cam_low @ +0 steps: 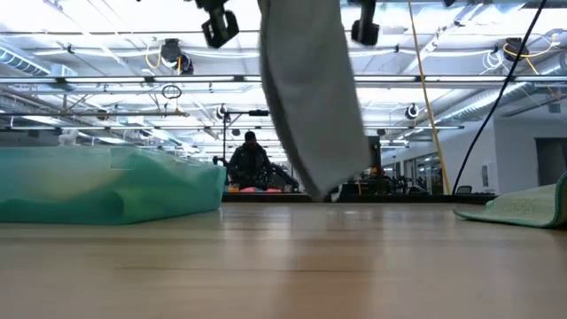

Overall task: Fold microfiber towels
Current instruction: Fold the gray microfiber cloth

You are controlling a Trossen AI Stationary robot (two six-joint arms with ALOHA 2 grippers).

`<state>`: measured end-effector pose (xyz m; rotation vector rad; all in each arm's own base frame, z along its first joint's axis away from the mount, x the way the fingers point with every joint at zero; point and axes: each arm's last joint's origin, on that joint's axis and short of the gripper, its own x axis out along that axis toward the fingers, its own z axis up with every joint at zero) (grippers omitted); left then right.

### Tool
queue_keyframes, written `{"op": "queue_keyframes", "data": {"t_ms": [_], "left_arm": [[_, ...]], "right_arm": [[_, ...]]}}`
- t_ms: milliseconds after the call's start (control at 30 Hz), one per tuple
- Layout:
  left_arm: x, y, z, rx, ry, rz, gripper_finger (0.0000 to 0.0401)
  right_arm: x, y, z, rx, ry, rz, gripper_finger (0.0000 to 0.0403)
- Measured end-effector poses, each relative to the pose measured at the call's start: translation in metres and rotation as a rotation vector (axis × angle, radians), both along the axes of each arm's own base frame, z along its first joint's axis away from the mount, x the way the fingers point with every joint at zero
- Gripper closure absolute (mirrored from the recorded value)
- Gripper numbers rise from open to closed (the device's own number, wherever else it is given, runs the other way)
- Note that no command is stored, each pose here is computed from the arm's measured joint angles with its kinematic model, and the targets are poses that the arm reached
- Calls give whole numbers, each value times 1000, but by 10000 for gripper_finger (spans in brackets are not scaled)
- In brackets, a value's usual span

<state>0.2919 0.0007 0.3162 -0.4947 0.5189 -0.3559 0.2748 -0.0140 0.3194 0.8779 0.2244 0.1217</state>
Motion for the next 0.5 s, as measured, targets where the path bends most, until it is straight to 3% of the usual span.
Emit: {"op": "queue_keyframes", "data": {"t_ms": [133, 233, 367, 500], "left_arm": [[-1, 4, 5, 14, -55, -28, 399], [-4, 11, 3, 31, -37, -23, 399], [-11, 24, -10, 117, 79, 12, 398], [-10, 42, -27, 281, 186, 103, 397]], "right_arm": [[-6, 31, 8, 111, -9, -79, 403], [-7, 46, 2, 128, 48, -128, 403], [-6, 51, -14, 69, 168, -207, 403], [-4, 40, -35, -88, 320, -328, 403]]}}
